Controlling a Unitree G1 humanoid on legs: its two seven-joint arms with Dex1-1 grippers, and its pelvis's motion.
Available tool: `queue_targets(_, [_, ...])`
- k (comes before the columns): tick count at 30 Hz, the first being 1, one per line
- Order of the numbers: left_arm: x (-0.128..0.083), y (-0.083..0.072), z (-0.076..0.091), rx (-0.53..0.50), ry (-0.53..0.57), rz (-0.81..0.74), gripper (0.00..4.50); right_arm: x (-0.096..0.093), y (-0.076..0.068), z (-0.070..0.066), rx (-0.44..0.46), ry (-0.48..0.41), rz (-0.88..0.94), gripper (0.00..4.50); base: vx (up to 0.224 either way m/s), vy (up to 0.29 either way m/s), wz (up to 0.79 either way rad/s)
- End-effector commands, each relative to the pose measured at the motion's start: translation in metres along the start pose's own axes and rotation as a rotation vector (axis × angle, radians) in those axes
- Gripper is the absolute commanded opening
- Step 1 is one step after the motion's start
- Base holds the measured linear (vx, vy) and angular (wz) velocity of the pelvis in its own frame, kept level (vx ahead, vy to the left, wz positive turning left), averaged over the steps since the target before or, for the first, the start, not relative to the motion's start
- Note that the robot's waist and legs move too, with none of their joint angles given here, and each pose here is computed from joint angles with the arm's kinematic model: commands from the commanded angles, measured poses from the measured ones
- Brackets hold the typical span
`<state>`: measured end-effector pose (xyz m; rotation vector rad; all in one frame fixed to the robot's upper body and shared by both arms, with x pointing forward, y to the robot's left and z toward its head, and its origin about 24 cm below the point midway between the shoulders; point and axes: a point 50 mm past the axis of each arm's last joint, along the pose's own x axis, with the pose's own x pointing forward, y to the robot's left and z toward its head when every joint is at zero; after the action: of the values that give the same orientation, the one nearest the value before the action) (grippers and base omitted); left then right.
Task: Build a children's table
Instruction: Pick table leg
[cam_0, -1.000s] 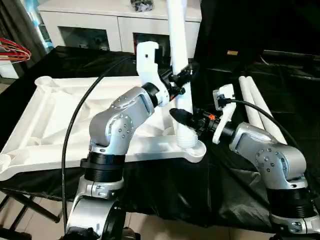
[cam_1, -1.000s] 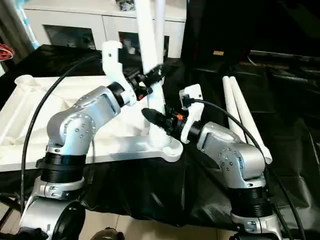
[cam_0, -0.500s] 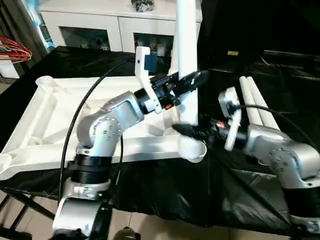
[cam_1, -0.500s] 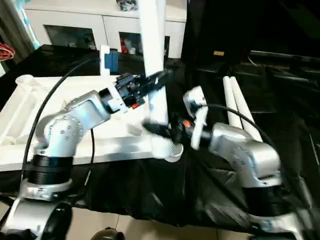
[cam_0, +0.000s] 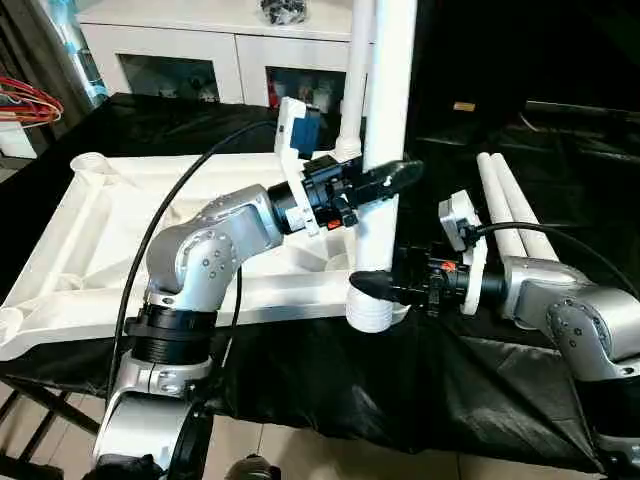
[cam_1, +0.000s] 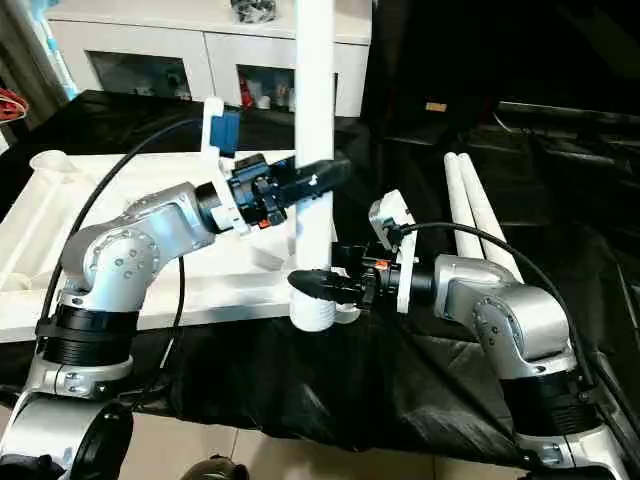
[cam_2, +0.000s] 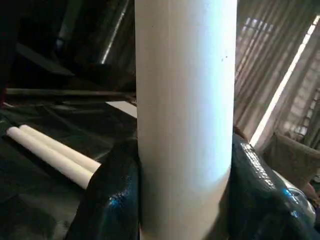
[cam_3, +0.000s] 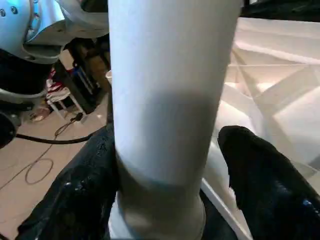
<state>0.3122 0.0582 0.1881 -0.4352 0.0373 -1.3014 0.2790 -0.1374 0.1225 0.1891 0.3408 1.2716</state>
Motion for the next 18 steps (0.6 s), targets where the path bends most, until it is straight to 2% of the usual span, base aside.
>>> queue_targets(1, [0.0049,-0.0076,0.0042,0.02,0.011,-0.054,1.85,0.0,-0.0017,0.001,-0.011,0.014,0.0,3.29,0.0,0.0,0.0])
queue_targets(18, [0.01,-0.0136,0.001,0.026,0.053,-0.111,1.85,0.0027,0.0004,-0.0069,0.015,0.06,0.042,3.29,0.0,0.0,0.0])
